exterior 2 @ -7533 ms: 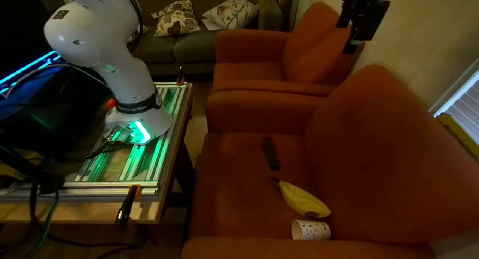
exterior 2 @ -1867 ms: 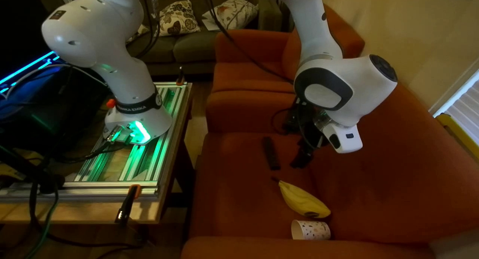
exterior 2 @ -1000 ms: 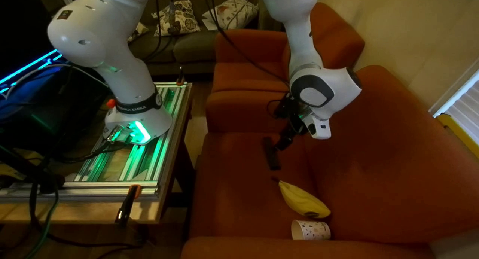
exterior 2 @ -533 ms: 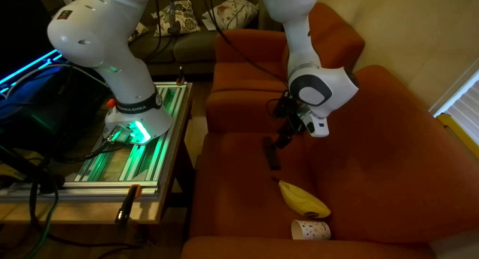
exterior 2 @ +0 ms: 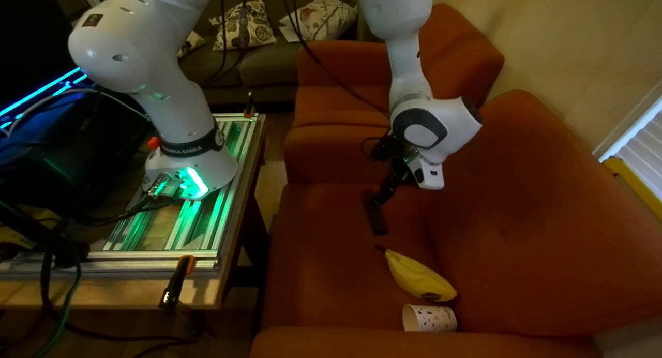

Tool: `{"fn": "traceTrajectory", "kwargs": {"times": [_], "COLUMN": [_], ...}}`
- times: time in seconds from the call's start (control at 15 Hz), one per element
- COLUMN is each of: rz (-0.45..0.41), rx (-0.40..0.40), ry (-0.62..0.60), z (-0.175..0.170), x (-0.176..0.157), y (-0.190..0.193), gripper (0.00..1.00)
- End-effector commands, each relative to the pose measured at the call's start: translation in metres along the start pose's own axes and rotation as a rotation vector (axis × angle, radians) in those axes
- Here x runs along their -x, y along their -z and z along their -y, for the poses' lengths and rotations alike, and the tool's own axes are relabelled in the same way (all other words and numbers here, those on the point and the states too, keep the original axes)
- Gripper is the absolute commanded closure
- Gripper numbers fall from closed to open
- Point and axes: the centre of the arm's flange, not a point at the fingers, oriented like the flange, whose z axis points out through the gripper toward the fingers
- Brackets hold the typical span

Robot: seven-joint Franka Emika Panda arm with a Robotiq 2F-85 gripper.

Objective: Put the remote on the arm rest

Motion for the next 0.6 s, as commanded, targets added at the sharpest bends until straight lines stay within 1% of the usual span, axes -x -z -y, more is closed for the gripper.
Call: {"fn": "traceTrajectory", "kwargs": {"times": [0.0,0.27,0.53], "rz": [-0.071,-0.206,-0.282], "rx": [-0.051,-0.162,-0.252], "ry": [-0.048,-0.063,-0.092], "z": [0.01,0.012,0.015], "x": [0.008,0.008,0.015], "y": [-0.027,-0.048,-0.063], "gripper": [0.0,0.0,0.0]}}
